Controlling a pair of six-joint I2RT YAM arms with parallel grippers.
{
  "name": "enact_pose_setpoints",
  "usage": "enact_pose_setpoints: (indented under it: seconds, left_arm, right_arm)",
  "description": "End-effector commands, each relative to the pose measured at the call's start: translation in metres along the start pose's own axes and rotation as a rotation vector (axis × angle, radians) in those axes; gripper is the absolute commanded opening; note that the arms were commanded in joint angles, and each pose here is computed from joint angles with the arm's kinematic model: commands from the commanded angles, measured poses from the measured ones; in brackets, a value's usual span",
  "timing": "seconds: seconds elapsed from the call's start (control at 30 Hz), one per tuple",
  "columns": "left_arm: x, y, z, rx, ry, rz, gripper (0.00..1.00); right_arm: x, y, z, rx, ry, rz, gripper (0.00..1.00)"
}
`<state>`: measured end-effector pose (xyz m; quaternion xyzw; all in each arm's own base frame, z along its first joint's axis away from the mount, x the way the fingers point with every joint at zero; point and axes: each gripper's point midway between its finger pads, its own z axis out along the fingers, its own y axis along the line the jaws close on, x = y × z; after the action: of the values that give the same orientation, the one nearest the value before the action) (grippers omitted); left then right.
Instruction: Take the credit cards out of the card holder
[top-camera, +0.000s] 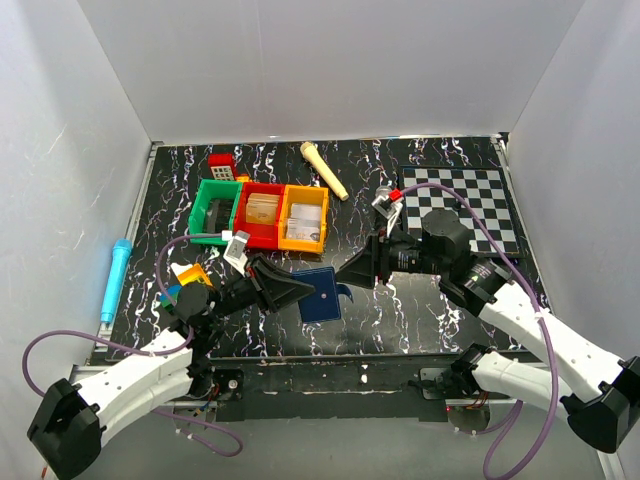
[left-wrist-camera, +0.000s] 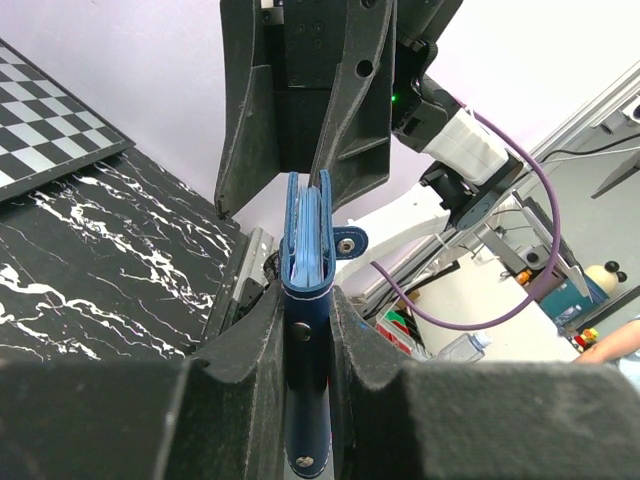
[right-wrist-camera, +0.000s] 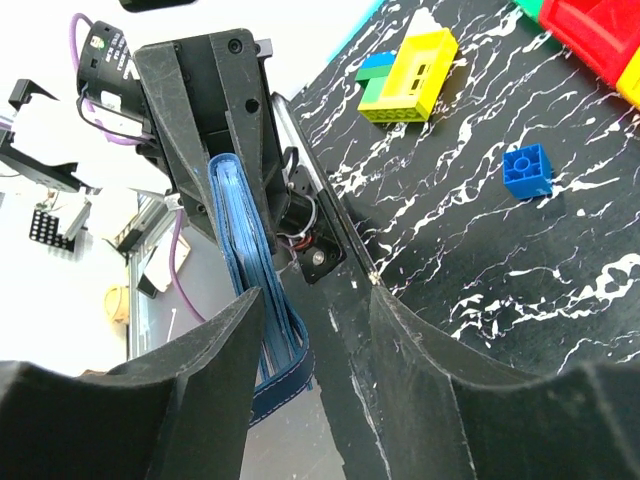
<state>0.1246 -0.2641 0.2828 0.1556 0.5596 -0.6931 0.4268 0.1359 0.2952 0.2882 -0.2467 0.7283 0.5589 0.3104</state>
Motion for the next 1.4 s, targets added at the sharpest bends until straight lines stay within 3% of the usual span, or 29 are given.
enact_pose_setpoints:
  seconds: [0.0,0.47,0.87,0.97,1.07,1.17,1.27,1.37]
  left_arm:
    - [-0.004,-0.005,0.001,0.021,-0.01,0.012,0.0]
    - [-0.01,-0.002,0.006,0.003,-0.018,0.009,0.0]
    - [-0.014,-0.011,0.018,0.07,-0.002,-0.016,0.0]
    - [-0.016,-0.01,0.019,0.067,-0.01,-0.016,0.0]
    - [-0.017,-0.009,0.02,0.063,-0.013,-0.014,0.0]
    - [-0.017,-0.006,0.02,0.045,-0.016,-0.009,0.11]
    - [-0.018,0.0,0.018,0.004,-0.022,-0.005,0.3]
    - [-0.021,0.005,0.016,-0.041,-0.041,0.006,0.36]
  right_arm:
    - [0.0,0.014,0.0,-0.085,-0.001,-0.015,0.56]
    - [0.006,0.039,0.003,-0.255,0.092,-0.021,0.58]
    - [0.011,0.038,0.01,-0.26,0.144,-0.007,0.52]
    - [0.013,0.038,0.012,-0.265,0.156,-0.001,0.45]
    - [0.013,0.039,0.012,-0.267,0.153,-0.004,0.31]
    - [0.012,0.038,0.011,-0.259,0.148,-0.013,0.18]
    - [0.012,0.039,0.01,-0.256,0.147,-0.017,0.11]
    - [0.013,0.037,0.009,-0.245,0.147,-0.02,0.03]
